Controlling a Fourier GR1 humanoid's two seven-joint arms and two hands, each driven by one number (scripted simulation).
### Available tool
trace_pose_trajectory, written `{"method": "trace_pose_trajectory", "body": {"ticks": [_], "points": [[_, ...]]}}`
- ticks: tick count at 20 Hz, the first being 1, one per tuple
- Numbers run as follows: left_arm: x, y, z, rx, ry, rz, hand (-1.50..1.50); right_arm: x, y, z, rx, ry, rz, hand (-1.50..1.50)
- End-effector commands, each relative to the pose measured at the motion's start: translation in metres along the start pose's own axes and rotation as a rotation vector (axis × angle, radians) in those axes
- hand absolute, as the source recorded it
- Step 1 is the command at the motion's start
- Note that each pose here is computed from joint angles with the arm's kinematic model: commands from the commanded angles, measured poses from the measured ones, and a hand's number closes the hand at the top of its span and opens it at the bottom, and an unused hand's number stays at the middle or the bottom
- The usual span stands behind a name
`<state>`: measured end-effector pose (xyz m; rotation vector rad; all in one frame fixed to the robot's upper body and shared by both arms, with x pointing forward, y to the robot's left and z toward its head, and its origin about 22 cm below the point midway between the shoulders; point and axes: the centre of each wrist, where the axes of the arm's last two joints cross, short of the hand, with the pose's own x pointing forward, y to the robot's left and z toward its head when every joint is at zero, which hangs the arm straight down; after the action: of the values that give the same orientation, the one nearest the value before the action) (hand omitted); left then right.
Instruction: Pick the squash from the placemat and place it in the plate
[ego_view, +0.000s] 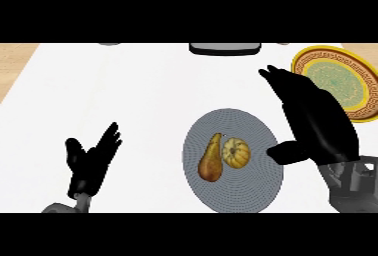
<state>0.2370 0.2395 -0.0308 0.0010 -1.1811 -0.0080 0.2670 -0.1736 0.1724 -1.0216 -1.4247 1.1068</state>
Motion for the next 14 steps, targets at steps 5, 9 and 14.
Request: {"method": "trace_pose_trajectory", "body": {"ticks": [5, 9, 14], "points": [[-0.018, 0.002, 0.009, -0.011, -0.003, -0.001, 0.0, 0.069, 0.018, 0.006, 0.206, 0.125, 0.238, -1.5], [0.009, 0.012, 0.006, -0.016, 0.002, 0.008, 0.0, 0.086, 0.053, 0.011, 0.244, 0.163, 0.25, -1.5], [0.0, 0.008, 0.003, 0.001, -0.021, -0.017, 0.0, 0.091, 0.069, -0.012, 0.269, 0.187, 0.315, -1.5]]}}
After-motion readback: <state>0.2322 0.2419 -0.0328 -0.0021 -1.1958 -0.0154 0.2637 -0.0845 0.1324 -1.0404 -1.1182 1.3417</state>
